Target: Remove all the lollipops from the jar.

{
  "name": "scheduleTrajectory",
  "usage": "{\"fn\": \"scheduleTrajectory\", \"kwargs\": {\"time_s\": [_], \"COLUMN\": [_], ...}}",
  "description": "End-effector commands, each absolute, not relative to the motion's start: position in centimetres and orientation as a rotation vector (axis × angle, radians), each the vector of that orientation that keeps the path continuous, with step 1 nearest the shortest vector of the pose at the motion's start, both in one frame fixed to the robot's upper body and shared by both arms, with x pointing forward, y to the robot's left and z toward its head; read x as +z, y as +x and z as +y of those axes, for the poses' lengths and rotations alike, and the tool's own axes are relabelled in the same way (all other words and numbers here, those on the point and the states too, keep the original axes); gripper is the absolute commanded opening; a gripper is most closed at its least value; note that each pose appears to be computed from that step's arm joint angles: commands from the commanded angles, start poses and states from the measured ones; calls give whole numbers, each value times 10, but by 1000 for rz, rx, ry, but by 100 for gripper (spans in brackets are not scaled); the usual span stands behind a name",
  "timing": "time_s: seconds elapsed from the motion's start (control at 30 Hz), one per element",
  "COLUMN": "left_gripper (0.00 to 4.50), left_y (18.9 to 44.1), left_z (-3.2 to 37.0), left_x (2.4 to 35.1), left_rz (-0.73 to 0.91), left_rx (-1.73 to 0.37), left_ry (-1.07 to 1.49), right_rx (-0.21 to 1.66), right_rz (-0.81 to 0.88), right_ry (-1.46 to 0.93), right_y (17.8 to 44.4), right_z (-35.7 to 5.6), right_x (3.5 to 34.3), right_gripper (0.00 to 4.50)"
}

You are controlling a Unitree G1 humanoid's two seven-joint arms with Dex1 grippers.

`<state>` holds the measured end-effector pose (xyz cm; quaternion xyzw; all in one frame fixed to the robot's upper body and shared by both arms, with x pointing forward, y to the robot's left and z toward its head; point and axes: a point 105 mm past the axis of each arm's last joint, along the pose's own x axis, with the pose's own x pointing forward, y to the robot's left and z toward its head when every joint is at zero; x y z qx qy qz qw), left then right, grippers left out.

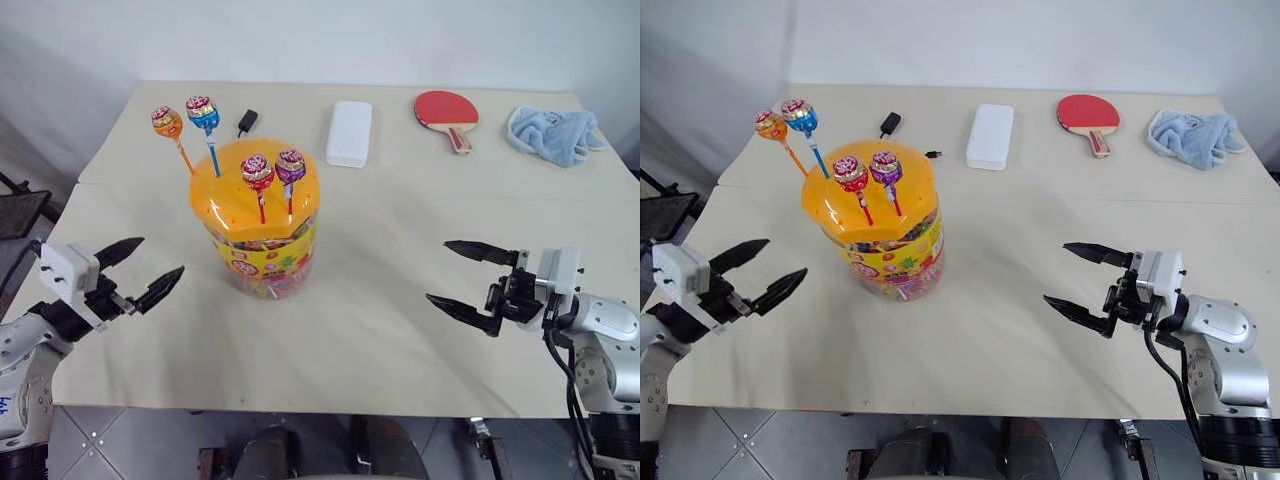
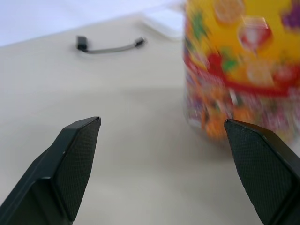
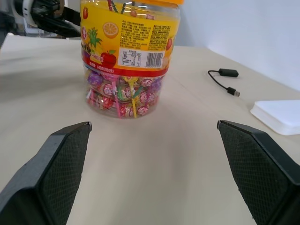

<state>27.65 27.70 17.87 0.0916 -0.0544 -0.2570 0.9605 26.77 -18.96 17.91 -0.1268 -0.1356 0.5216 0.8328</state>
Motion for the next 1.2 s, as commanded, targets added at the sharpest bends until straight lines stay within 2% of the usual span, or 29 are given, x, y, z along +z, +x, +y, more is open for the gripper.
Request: {"fn": "scheduleTrajectory", "kwargs": {"time_s": [0.03,0.13,0.27,0.43,0.53,0.63,0.7,0.77,0.93,1.17,1.2], "left_gripper": [447,447,447,447,447,447,447,447,447,447,429], "left_y": [275,276,261,233,229,235,242,249,276,314,317], "left_z": [274,282,304,334,333,311,292,270,238,208,206], "left_x": [196,202,205,189,192,219,236,249,280,291,291], "left_rz": [-144,-178,-223,-165,-146,-208,-247,-258,-342,-363,-365], "left_rx": [-533,-503,-505,-500,-529,-640,-716,-802,-903,-1042,-1055], "left_ry": [197,129,-28,-257,-261,-223,-171,-96,-5,-61,-65], "right_rx": [1120,1151,1184,1258,1266,1276,1341,1355,1335,1332,1331], "right_rz": [-309,-363,-505,-633,-683,-669,-591,-533,-532,-543,-544], "right_ry": [-278,-232,-94,-88,-110,-157,-258,-261,-247,-237,-235], "right_y": [265,264,257,243,238,236,230,229,237,237,236], "right_z": [-192,-186,-168,-147,-143,-144,-144,-147,-148,-146,-145], "right_x": [184,190,222,262,283,296,283,274,275,278,279], "right_gripper": [450,450,450,450,450,450,450,450,450,450,450]}}
